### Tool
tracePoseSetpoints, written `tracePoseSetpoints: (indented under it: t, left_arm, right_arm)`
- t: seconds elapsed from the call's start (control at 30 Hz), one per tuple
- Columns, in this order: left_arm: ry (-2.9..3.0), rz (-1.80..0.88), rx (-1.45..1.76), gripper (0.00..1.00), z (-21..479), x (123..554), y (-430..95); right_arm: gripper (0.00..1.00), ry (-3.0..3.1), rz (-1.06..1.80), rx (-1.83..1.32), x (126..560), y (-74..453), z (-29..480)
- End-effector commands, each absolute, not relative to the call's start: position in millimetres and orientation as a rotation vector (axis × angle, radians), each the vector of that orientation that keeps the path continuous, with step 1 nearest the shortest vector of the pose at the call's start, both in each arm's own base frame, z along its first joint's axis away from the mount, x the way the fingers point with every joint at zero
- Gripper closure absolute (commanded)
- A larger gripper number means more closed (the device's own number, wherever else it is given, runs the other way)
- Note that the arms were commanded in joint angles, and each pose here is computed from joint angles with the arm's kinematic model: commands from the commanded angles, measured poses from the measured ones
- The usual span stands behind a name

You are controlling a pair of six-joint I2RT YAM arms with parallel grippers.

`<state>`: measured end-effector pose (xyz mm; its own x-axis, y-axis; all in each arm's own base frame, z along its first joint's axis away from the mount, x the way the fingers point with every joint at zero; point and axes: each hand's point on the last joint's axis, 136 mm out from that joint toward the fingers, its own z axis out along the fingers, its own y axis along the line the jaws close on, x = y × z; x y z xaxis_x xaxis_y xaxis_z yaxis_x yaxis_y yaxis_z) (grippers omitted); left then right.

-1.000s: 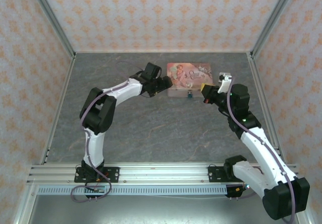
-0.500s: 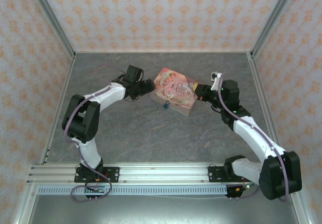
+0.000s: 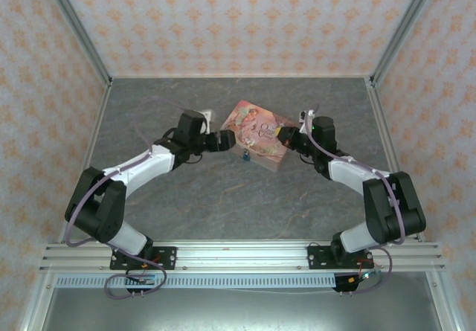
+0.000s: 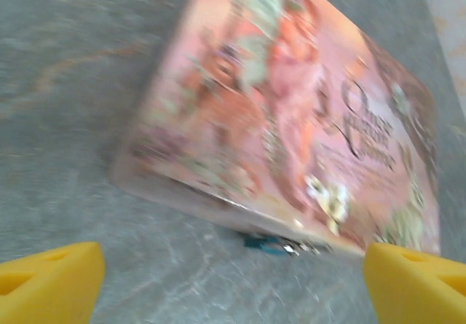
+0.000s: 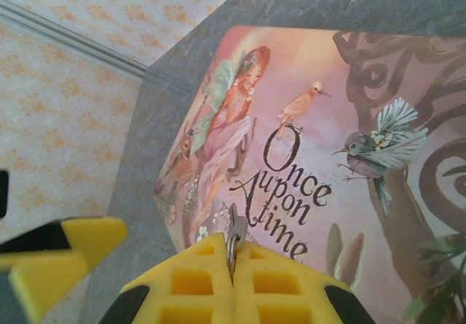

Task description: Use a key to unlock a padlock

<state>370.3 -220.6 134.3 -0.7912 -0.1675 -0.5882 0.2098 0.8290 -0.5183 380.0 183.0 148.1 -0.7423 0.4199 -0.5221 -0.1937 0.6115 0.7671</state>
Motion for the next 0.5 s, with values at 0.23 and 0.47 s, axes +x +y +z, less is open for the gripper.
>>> tracePoseSetpoints:
  t: [0.23, 0.47]
  left_arm:
    - [2.313, -0.870, 0.316, 0.12, 109.0, 350.2, -278.9]
    - [2.333, -0.849, 0.360, 0.17, 89.2, 356.4, -286.4]
  right_arm:
    - [1.00, 2.153, 1.079, 0.099, 403.0, 189.1, 142.7]
    - [1.00, 2.232, 1.023, 0.115, 405.1, 185.5, 117.6]
